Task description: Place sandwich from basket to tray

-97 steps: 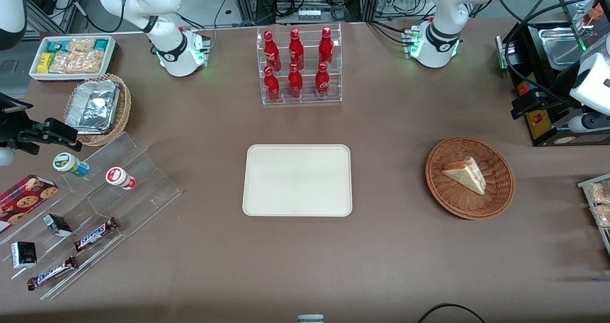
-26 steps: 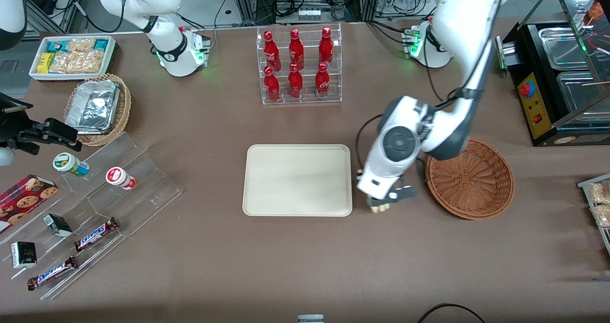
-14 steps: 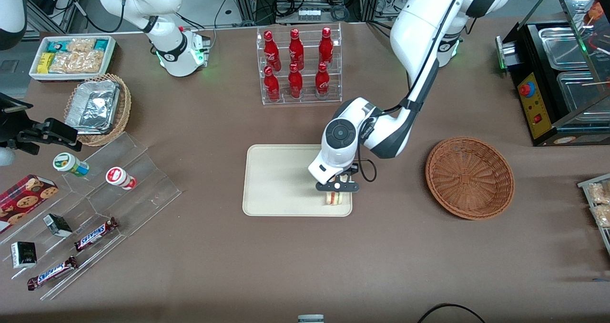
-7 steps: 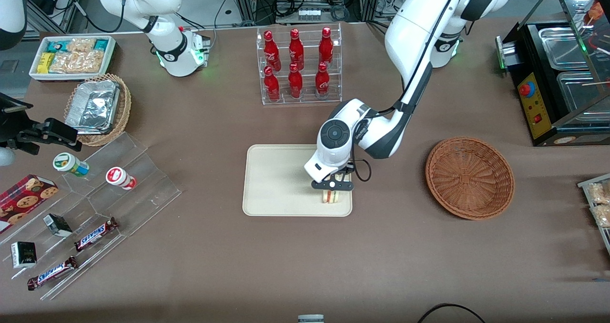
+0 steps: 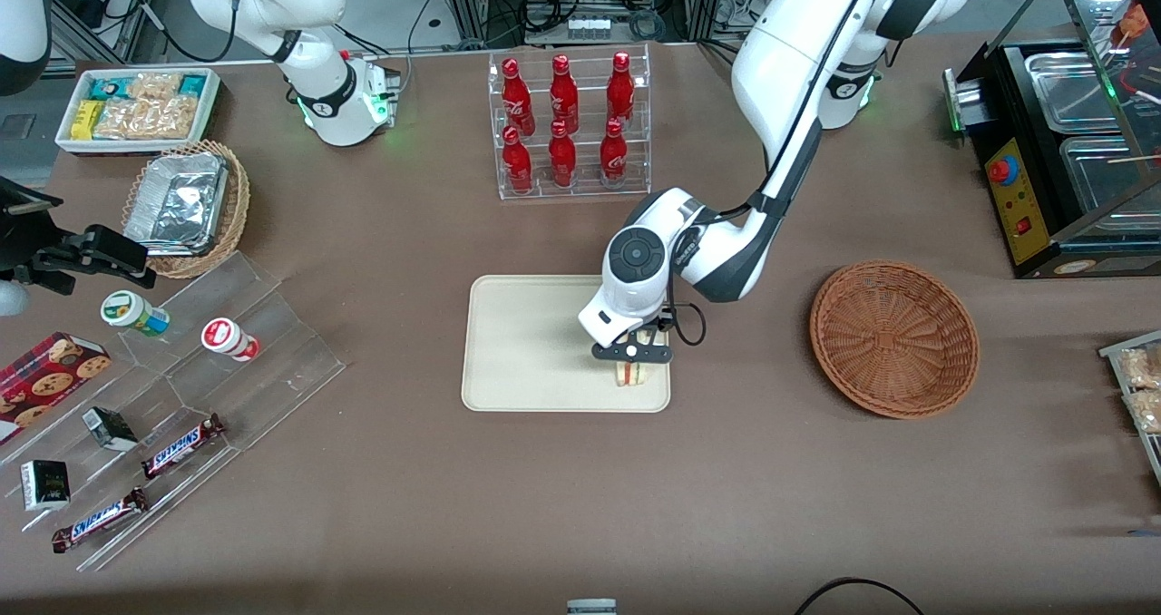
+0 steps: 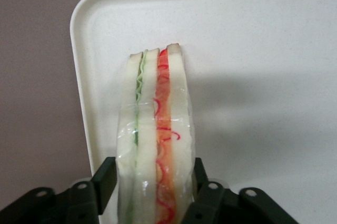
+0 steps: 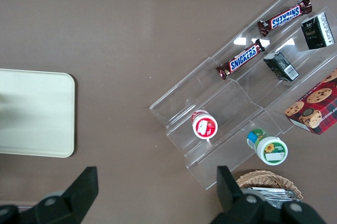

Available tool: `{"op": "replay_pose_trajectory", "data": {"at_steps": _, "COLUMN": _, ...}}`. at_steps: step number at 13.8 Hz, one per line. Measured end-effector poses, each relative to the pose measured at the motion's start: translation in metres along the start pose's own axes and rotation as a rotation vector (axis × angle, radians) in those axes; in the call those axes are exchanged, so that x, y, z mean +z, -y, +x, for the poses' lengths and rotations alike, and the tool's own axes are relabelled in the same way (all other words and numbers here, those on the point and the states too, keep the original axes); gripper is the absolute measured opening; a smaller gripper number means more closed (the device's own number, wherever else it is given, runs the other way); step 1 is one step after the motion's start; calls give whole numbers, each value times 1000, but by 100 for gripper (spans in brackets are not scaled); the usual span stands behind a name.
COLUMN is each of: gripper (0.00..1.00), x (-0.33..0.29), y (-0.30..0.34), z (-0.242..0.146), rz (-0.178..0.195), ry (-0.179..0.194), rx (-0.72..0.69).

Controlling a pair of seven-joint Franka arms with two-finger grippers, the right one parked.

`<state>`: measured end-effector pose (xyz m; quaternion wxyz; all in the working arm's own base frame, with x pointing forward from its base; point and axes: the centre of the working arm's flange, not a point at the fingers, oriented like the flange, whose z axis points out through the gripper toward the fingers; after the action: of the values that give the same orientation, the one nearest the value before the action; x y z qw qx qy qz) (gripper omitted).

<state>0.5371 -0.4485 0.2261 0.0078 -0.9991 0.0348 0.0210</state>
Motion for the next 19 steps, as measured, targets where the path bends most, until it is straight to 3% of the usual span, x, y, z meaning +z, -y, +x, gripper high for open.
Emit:
{"op": "replay_pose_trajectory", "data": {"at_steps": 3, "gripper": 100, "x": -20, "y": 6, "z": 14, "rz": -14, "ry": -36, "rx": -72}}
{"op": "replay_pose_trajectory", "data": {"at_steps": 9, "gripper": 100, "x": -127, "y": 113, "z": 48, "rz": 21, "ry": -24, "rx": -162}}
{"op": "replay_pose_trajectory", "data": {"at_steps": 11, "gripper": 100, "x": -165, "y": 157, "z": 47, "rz": 23, "ry": -32, "rx": -172}}
{"op": "replay_pose_trajectory", "data": {"at_steps": 14, "gripper": 100, "x": -214, "y": 235, "z": 38, "rz": 43, "ry": 3, "rx": -149}}
{"op": "replay_pose_trajectory", "data": {"at_steps": 16, "gripper": 100, "x": -239, "y": 276, "z": 33, "rz": 42, "ry": 4, "rx": -171}}
{"op": "replay_pose_trajectory", "data": {"at_steps": 19, "gripper": 100, "x": -255, "y": 299, "z": 28, "rz": 40, "ry": -1, "rx": -167}}
